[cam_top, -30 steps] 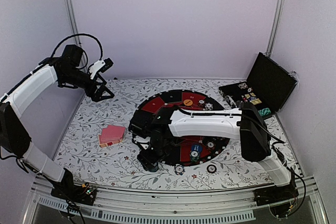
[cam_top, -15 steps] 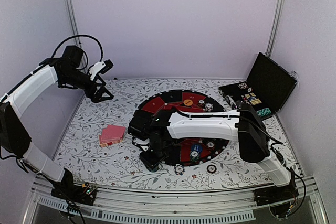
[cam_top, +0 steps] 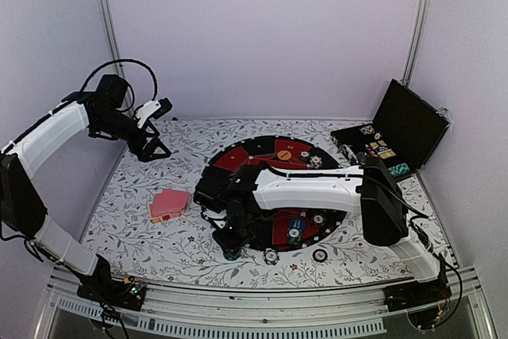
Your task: Distribute texas hold em gaming equipment
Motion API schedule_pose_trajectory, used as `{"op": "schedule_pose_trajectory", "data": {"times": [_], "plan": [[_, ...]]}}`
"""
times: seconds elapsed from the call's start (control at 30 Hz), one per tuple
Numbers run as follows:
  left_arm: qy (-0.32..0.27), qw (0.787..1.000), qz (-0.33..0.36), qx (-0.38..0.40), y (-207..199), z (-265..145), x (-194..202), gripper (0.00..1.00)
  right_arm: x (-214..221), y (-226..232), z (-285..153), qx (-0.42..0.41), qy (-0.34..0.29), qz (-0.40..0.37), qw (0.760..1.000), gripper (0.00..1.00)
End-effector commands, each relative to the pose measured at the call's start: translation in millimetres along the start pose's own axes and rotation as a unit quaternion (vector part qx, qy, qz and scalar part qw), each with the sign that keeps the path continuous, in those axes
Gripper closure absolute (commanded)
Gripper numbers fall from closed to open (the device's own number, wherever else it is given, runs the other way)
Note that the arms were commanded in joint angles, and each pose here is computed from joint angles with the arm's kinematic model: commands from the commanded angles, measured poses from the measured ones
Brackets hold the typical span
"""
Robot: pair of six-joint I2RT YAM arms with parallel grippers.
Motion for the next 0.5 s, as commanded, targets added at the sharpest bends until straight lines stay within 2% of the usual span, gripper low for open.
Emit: {"op": "schedule_pose_trajectory", "data": {"times": [0.0, 0.23, 0.47], "plan": [[0.005, 1.000, 0.006, -0.003, -2.6, -3.2, 5.3, 0.00, -5.3, 3.7, -37.7, 0.001, -0.030, 0.002, 1.000, 0.65], [0.004, 1.000, 0.008, -0.005, -2.4, -4.3, 3.7, 0.00, -8.3, 2.1, -52.0, 0.007, -0.039, 0.004, 0.999, 0.78], [0.011, 1.000, 0.008, -0.005, -2.0, -1.4, 7.8, 0.00, -19.9, -25.9, -87.3, -0.004, -0.080, 0.041, 0.996, 0.79]]}}
Point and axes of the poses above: each gripper's point midway between its finger pads, its own z axis out along the fingers, its own y axis along the line the jaws close on, x = y × z, the point moved 6 cm from there along -z, back along the fingers, and after that the axes turned 9 degrees about -z, right-handed, at the moved point
